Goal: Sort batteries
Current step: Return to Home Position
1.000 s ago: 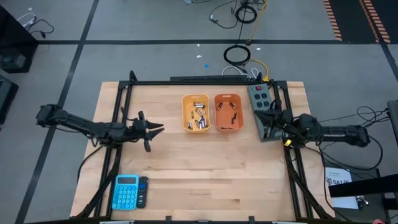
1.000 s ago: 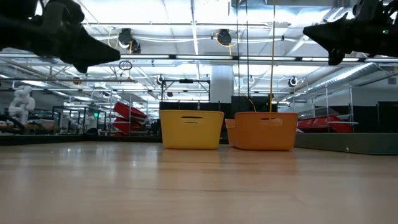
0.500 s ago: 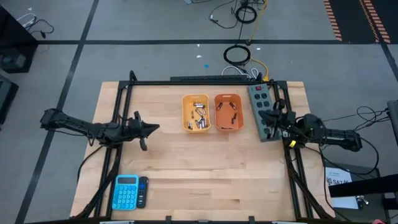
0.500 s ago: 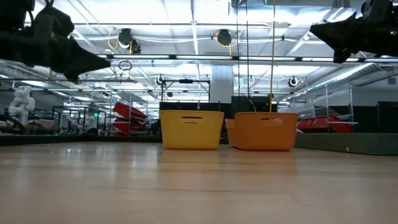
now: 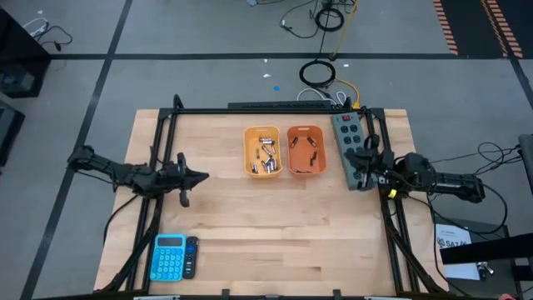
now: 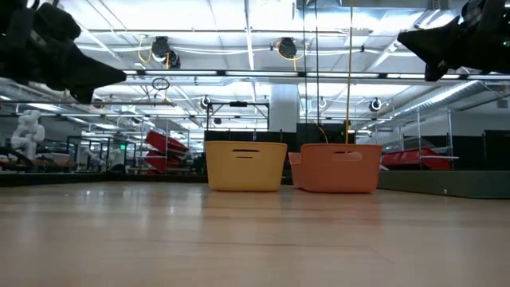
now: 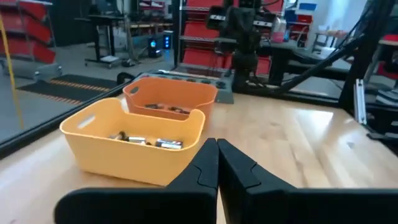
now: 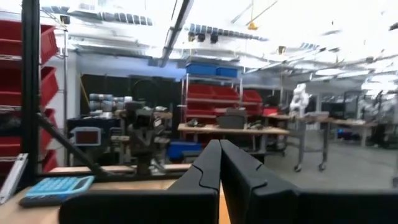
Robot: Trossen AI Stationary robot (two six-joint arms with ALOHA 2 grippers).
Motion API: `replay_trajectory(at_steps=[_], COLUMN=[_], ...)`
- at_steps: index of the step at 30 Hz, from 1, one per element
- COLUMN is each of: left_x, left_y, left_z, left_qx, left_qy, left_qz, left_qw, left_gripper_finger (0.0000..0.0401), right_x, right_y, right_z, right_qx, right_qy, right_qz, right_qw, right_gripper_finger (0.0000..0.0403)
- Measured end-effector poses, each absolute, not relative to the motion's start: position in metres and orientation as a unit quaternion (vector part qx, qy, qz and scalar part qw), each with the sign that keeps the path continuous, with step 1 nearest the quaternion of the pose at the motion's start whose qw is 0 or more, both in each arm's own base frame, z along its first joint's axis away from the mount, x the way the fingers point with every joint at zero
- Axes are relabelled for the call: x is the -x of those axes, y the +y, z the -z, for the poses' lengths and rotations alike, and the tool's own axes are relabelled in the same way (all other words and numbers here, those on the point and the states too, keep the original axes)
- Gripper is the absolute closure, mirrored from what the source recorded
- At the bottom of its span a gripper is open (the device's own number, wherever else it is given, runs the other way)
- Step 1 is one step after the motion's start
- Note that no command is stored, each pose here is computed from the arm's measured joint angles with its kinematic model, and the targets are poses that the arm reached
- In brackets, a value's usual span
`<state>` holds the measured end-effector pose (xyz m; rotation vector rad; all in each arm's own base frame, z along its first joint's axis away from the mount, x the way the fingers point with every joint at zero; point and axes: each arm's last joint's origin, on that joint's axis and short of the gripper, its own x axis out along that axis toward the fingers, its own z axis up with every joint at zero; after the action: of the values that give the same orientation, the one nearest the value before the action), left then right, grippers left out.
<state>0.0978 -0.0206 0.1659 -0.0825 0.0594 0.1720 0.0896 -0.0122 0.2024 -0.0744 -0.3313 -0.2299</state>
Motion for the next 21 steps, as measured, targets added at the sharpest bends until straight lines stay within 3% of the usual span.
replay_trajectory(at_steps=[10,21], left_x=[-0.097,-0.097], left_y=[-0.023,-0.022], left_z=[-0.166,-0.166], left_qx=[0.006,0.017], left_qy=[0.030,0.030], left_qz=[-0.043,-0.064], left_qw=[0.999,0.997], left_gripper_finger=[0.0391,0.0387], right_x=[-0.091,-0.094], right_y=[-0.014,-0.015], right_z=[-0.198,-0.184], right_qx=[-0.018,0.046], right_qy=[-0.150,-0.066], right_qz=[0.139,0.144], right_qw=[0.979,0.986], right_gripper_finger=[0.0403,0.0403])
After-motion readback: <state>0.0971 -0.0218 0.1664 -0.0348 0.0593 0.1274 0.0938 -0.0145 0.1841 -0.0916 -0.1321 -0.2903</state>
